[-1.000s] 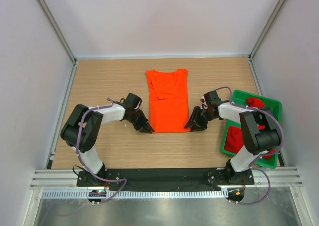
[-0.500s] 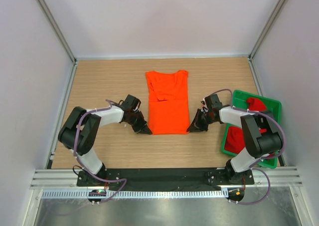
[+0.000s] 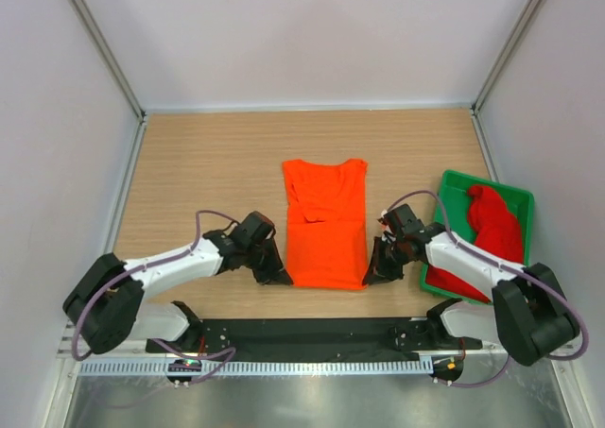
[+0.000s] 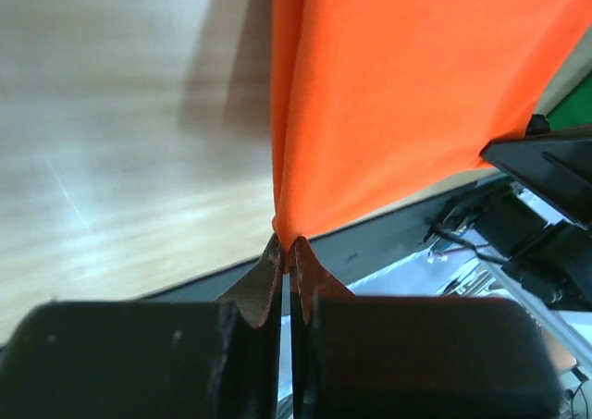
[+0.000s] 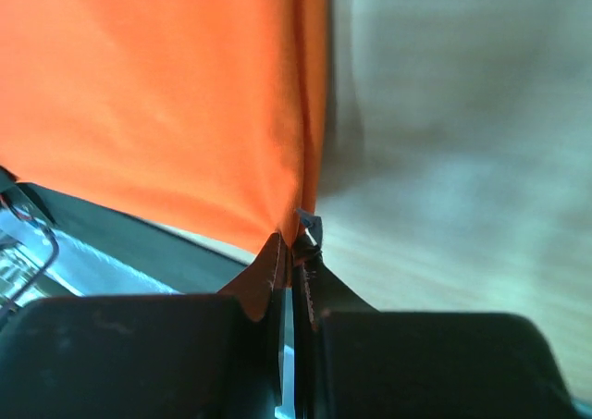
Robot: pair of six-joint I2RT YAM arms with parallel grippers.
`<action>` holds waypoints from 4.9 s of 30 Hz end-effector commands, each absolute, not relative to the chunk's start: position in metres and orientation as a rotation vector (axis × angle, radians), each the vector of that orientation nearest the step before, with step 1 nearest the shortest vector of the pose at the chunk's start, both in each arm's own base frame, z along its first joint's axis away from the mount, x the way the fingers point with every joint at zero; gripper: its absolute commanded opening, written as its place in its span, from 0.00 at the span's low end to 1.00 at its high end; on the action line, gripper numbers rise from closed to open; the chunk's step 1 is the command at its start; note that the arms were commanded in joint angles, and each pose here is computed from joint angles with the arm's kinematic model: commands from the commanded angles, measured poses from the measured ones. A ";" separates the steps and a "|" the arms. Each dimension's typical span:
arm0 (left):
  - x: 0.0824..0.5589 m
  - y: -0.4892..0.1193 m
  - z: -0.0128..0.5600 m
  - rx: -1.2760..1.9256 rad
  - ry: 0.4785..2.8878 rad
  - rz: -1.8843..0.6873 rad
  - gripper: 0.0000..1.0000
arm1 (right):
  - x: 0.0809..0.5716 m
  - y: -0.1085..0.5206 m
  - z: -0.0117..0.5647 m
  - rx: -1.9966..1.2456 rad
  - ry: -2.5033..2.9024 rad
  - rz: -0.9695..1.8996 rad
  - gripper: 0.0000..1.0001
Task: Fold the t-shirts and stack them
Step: Fold the tshirt
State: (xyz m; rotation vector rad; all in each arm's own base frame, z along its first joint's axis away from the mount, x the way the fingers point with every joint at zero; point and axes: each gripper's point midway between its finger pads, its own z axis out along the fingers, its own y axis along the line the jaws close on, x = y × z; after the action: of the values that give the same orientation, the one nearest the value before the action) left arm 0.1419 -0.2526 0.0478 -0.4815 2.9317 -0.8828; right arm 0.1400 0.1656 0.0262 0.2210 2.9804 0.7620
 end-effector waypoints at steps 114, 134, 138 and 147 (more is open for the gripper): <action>0.490 -0.196 0.137 -0.521 2.573 -0.756 0.46 | 0.519 0.173 0.126 0.392 2.601 0.871 0.44; 0.427 -0.294 0.139 -0.385 2.460 -1.395 0.06 | 0.432 0.240 0.115 0.291 2.518 1.264 0.06; 0.437 -0.300 0.128 -0.390 2.434 -1.436 0.06 | 0.449 0.249 0.091 0.335 2.481 1.336 0.05; 0.463 -0.313 0.115 -0.394 2.354 -1.513 0.05 | 0.490 0.253 0.070 0.379 2.423 1.374 0.05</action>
State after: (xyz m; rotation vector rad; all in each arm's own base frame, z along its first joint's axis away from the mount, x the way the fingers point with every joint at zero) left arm 0.4451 -0.3025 0.0801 -0.4893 2.4860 -1.4111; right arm 0.4617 0.2494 0.0465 0.4158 2.5469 1.3107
